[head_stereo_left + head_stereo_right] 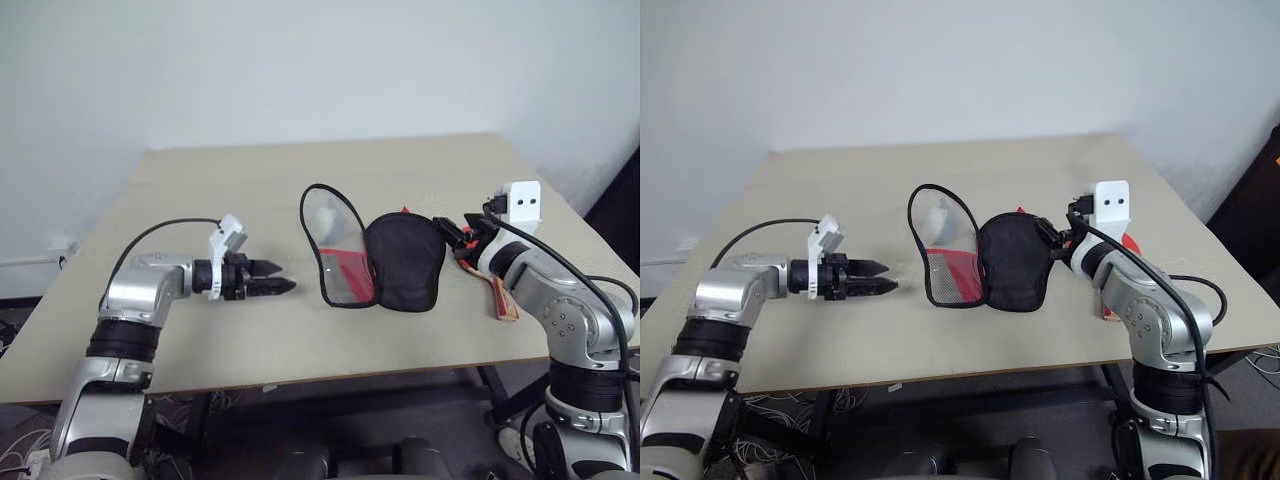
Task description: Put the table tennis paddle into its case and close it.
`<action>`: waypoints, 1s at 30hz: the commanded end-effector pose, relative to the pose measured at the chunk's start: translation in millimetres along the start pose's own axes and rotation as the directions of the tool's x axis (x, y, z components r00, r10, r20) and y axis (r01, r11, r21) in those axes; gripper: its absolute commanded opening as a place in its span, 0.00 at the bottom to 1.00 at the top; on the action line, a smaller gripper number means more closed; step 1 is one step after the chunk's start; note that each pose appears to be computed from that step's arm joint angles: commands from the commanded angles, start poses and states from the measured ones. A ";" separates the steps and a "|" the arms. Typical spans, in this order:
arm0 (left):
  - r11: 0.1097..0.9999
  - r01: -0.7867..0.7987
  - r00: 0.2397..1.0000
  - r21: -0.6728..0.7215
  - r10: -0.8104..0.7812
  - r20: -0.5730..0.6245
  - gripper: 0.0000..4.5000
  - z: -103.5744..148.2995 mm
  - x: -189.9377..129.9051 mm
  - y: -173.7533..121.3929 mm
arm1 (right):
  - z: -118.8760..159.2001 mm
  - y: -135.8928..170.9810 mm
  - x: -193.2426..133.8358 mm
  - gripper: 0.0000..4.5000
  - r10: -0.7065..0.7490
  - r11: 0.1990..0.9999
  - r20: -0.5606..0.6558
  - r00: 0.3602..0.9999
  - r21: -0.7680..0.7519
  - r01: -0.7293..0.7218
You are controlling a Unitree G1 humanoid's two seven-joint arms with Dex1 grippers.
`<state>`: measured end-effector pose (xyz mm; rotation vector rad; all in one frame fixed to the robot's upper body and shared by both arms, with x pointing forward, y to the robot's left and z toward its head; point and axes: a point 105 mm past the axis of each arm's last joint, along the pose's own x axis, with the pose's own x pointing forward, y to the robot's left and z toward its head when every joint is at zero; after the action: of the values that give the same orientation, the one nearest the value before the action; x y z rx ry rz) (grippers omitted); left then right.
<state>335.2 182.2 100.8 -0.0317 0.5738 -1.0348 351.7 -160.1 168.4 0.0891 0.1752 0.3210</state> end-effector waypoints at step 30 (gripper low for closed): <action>0.993 0.116 0.993 0.030 -0.115 -0.020 0.85 1.4 2.0 -40.7 | -51.1 -77.0 -13.7 0.77 -0.270 0.960 -0.215 0.938 0.013 0.280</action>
<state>305.5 164.8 106.1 -0.0311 0.6062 -1.1332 351.7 -224.5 103.7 0.0922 0.4298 0.0735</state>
